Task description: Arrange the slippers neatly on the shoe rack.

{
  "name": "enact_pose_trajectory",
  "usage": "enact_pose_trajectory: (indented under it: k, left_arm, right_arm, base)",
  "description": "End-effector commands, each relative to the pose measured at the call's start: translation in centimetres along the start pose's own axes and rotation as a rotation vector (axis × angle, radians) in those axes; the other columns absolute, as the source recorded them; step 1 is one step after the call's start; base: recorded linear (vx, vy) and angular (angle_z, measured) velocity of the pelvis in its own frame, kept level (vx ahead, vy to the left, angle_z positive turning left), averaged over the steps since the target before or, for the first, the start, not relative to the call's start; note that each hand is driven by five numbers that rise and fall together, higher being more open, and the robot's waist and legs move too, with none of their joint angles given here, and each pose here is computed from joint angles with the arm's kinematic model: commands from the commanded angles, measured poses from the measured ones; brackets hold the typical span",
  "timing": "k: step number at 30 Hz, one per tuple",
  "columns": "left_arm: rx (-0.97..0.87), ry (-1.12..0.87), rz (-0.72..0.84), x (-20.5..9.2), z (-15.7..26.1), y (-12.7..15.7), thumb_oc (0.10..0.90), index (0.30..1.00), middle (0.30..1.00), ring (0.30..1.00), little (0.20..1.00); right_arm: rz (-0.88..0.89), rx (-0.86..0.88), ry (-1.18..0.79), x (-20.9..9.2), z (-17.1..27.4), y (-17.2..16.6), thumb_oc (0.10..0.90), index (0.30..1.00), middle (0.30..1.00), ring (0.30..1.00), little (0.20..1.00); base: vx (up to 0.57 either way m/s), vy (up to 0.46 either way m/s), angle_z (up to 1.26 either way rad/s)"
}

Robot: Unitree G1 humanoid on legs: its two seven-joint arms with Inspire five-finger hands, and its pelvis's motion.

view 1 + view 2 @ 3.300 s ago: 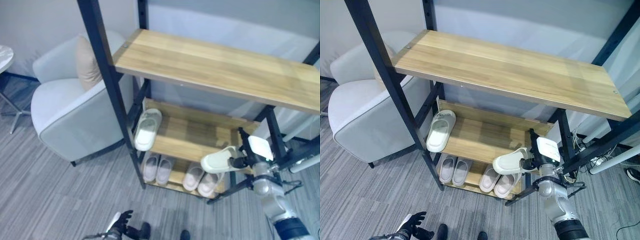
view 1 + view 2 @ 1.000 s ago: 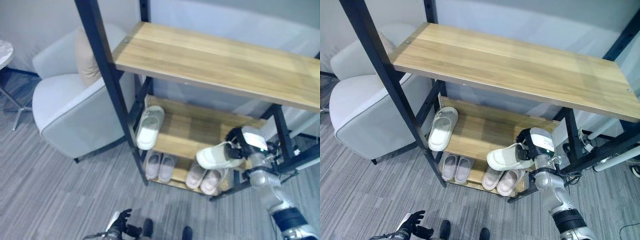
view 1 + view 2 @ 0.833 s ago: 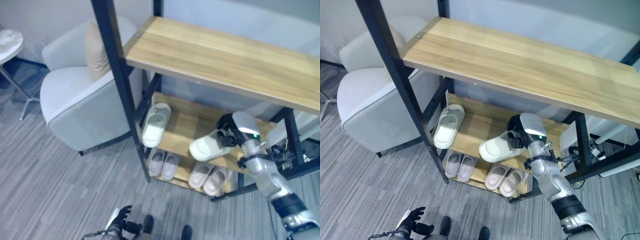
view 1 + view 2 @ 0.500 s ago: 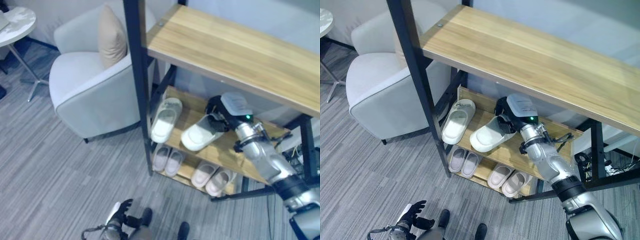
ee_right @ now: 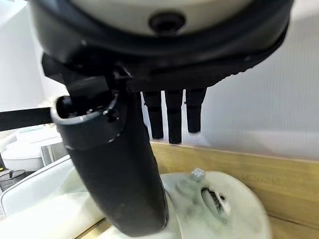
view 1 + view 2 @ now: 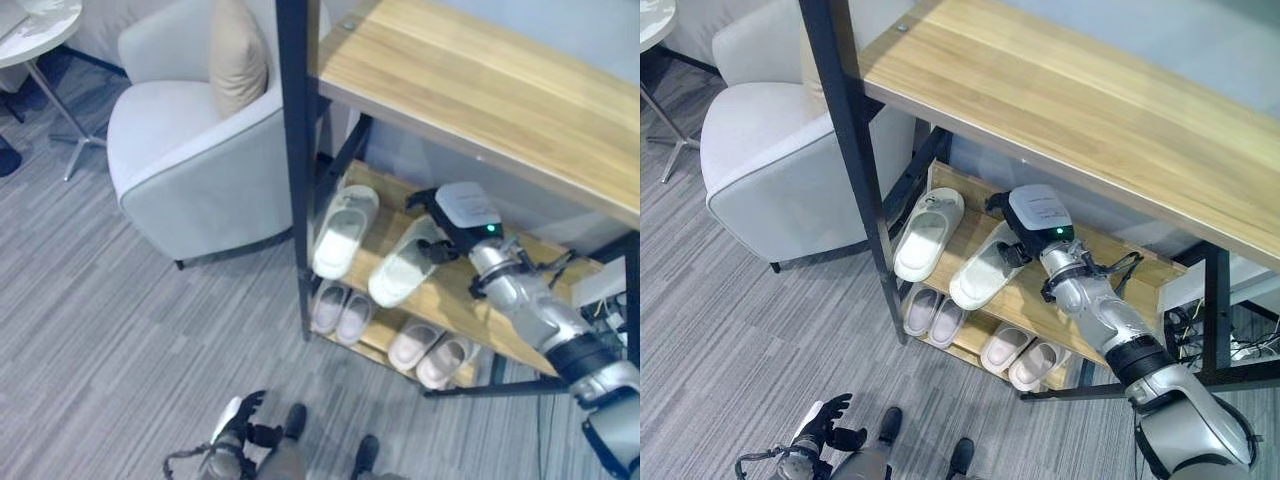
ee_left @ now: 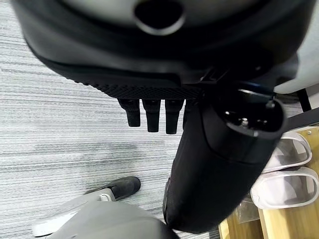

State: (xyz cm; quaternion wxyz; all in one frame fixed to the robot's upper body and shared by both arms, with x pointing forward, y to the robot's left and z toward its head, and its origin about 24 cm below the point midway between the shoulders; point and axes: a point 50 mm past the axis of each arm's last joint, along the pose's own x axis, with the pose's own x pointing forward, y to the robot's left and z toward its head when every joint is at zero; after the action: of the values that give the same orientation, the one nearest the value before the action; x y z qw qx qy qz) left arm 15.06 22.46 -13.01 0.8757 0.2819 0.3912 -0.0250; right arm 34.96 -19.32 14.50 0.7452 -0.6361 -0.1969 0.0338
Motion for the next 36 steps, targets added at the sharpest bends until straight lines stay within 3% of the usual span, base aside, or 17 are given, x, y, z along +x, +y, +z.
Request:
enact_pose_trajectory:
  k: [1,13,20,24,25,26,27,36]
  left_arm:
    - [0.053,0.050,-0.107,-1.1,-1.6,-3.4,0.800,0.900,0.900,0.900,0.900]
    - [0.042,0.054,-0.106,-1.0,-1.5,-3.3,0.800,0.900,0.900,0.900,0.900]
    - [0.027,0.071,-0.088,-1.0,-1.7,-3.0,0.800,0.900,0.900,0.900,0.900]
    - [0.013,0.094,-0.079,-1.0,-1.9,-3.1,0.800,0.900,0.900,0.900,0.900]
    - [0.016,0.096,-0.079,-1.0,-2.0,-3.0,0.800,0.900,0.900,0.900,0.900]
    - [0.016,0.107,-0.082,-1.1,-2.1,-3.2,0.800,0.900,0.900,0.900,0.900]
    - [0.015,0.112,-0.085,-1.0,-2.1,-3.2,0.800,0.900,0.900,0.900,0.900]
    - [0.023,0.094,-0.097,-1.1,-1.9,-3.2,0.800,0.900,0.900,0.900,0.900]
  right_arm:
    - [-0.252,-0.077,-0.065,1.9,0.3,-6.5,0.800,0.900,0.900,0.900,0.900]
    - [-0.264,0.080,-0.139,-0.1,1.8,-6.2,0.800,0.900,0.900,0.900,0.900]
    - [-0.320,0.222,-0.077,-2.2,1.3,-5.5,0.800,0.900,0.900,0.900,0.900]
    - [-0.367,0.546,0.077,-4.7,0.4,-2.8,0.800,0.900,0.900,0.900,0.900]
    - [-0.366,0.550,0.079,-4.8,0.4,-2.8,0.800,0.900,0.900,0.900,0.900]
    - [-0.376,0.806,0.145,-5.8,0.4,-1.0,0.800,0.900,0.900,0.900,0.900]
    - [-0.367,0.889,0.171,-6.4,0.3,-0.2,0.800,0.900,0.900,0.900,0.900]
    - [-0.318,1.312,0.292,-8.3,1.1,4.2,0.800,0.900,0.900,0.900,0.900]
  base:
    - [0.00,0.000,0.00]
    - [0.00,0.000,0.00]
    - [0.00,0.000,0.00]
    - [0.00,0.000,0.00]
    - [0.00,0.000,0.00]
    - [0.00,0.000,0.00]
    - [0.00,0.000,0.00]
    - [0.00,0.004,-0.01]
